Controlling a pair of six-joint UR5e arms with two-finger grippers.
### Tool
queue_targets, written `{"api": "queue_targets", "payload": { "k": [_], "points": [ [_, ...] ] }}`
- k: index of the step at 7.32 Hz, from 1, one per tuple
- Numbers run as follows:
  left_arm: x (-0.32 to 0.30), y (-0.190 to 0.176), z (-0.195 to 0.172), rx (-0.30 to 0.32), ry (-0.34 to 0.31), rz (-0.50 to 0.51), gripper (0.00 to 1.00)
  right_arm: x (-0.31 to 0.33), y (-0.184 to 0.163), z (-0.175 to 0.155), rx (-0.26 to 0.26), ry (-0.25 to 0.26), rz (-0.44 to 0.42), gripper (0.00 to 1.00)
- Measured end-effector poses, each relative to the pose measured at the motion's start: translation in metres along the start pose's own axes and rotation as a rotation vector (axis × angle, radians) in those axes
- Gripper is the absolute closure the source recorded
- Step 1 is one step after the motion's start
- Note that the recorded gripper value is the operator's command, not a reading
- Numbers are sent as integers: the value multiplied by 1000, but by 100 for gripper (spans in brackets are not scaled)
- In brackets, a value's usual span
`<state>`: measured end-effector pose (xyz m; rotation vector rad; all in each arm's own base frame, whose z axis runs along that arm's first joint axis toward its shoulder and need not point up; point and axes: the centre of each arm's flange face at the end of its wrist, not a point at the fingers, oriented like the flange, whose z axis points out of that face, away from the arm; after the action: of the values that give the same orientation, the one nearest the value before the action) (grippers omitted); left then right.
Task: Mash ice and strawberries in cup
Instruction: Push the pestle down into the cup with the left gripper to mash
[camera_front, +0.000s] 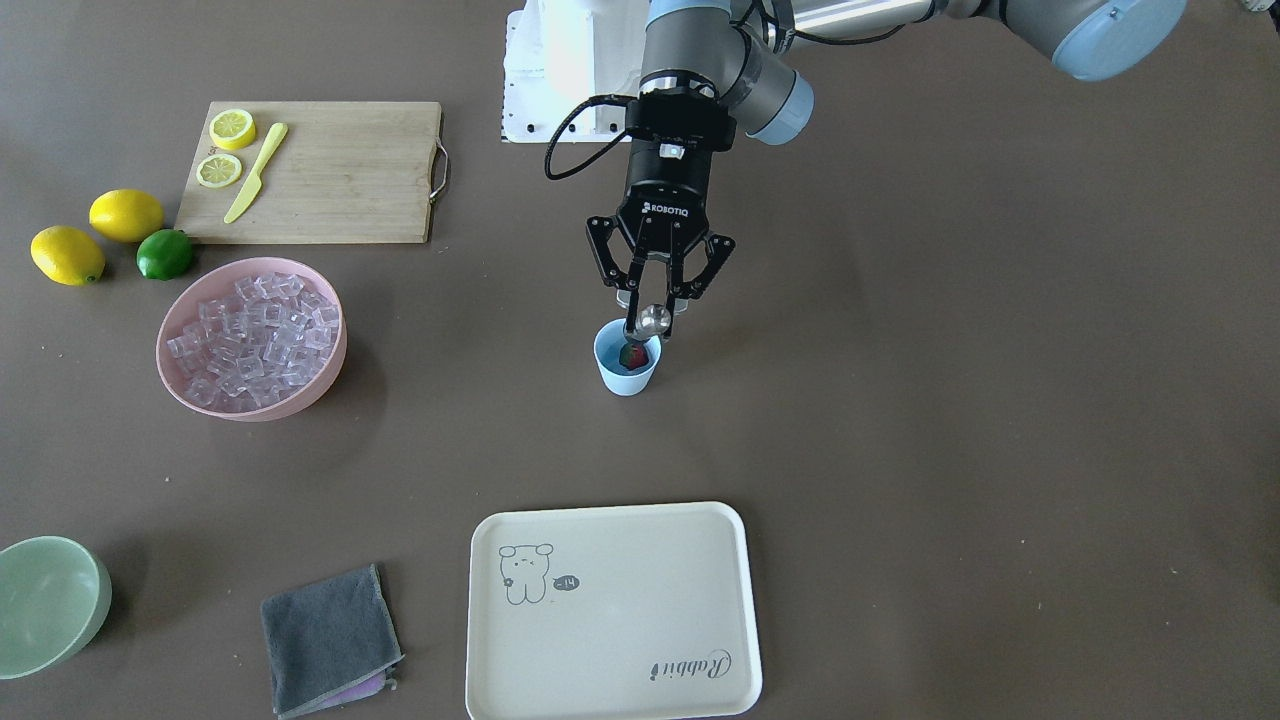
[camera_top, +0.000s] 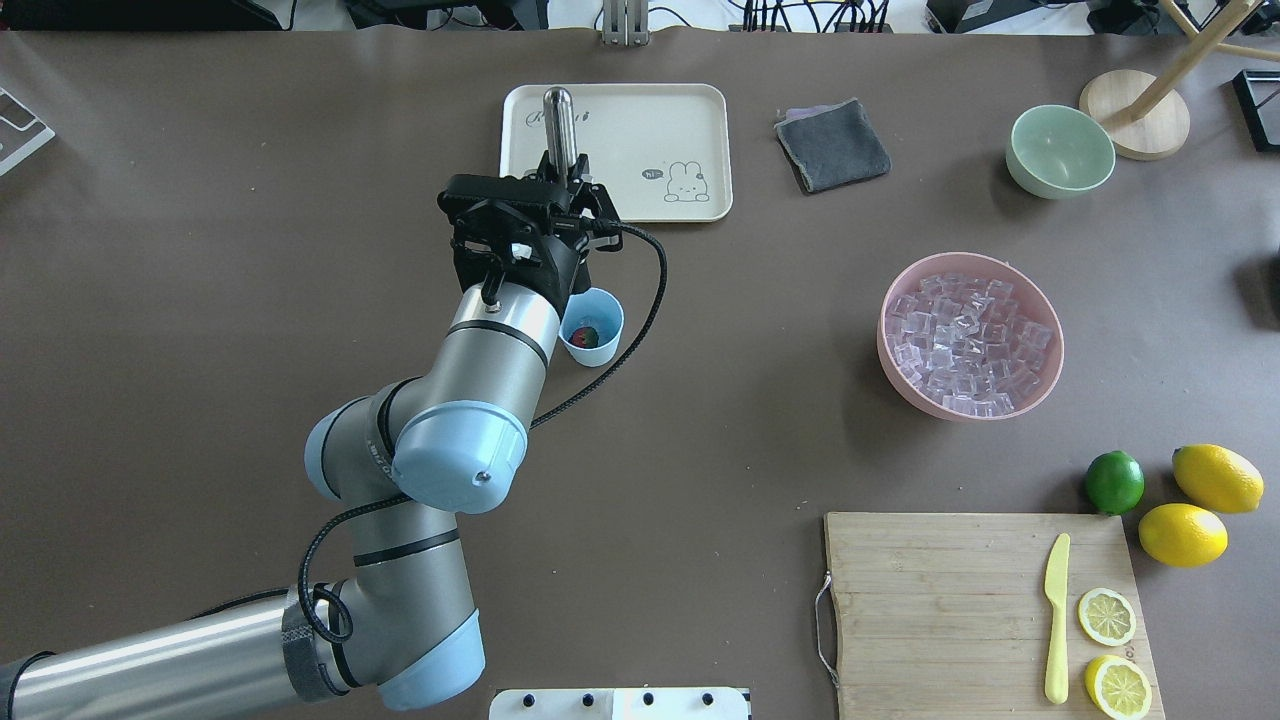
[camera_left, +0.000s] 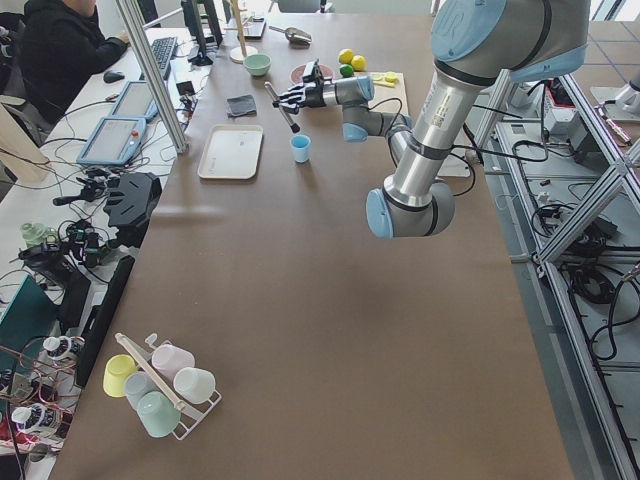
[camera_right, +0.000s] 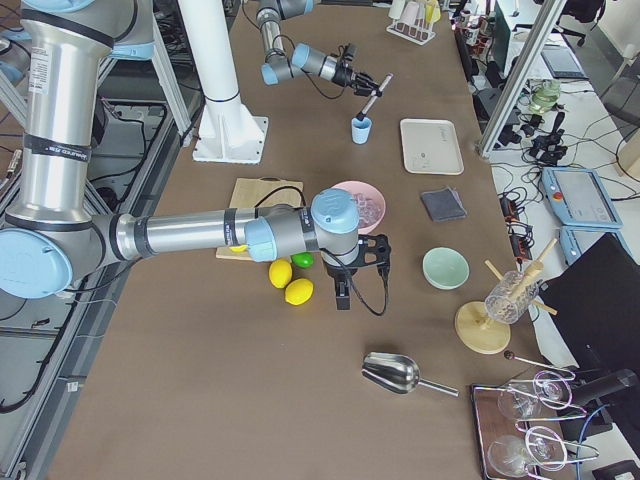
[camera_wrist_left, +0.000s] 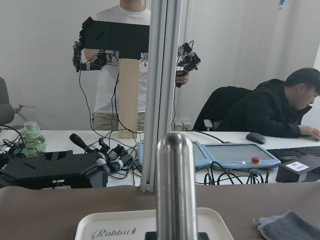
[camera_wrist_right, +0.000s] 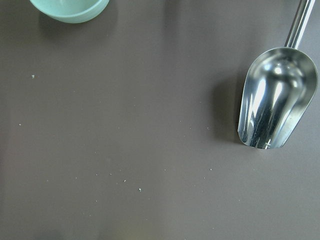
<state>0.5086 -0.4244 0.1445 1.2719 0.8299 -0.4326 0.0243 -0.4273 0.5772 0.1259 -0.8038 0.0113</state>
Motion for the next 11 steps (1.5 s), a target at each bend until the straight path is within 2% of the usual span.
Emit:
{"api": "queue_targets", "payload": {
  "k": [1,5,7,9,11],
  "points": [
    [0,6,1,-10,0,-1,77,1,1,0,0,0,3,1],
    [2,74,13,-76,-35,-43,77,5,3,1,-2,3,8,0],
    [7,83,7,-70,-40,-38,77,6,4,1,-2,4,11,0],
    [12,65,3,-50,-29,-45,77,9,6,2,-5,5,18,0],
    [7,-2,8,-33,24,-45,78,11,7,2,-5,4,21,0]
  ]
}}
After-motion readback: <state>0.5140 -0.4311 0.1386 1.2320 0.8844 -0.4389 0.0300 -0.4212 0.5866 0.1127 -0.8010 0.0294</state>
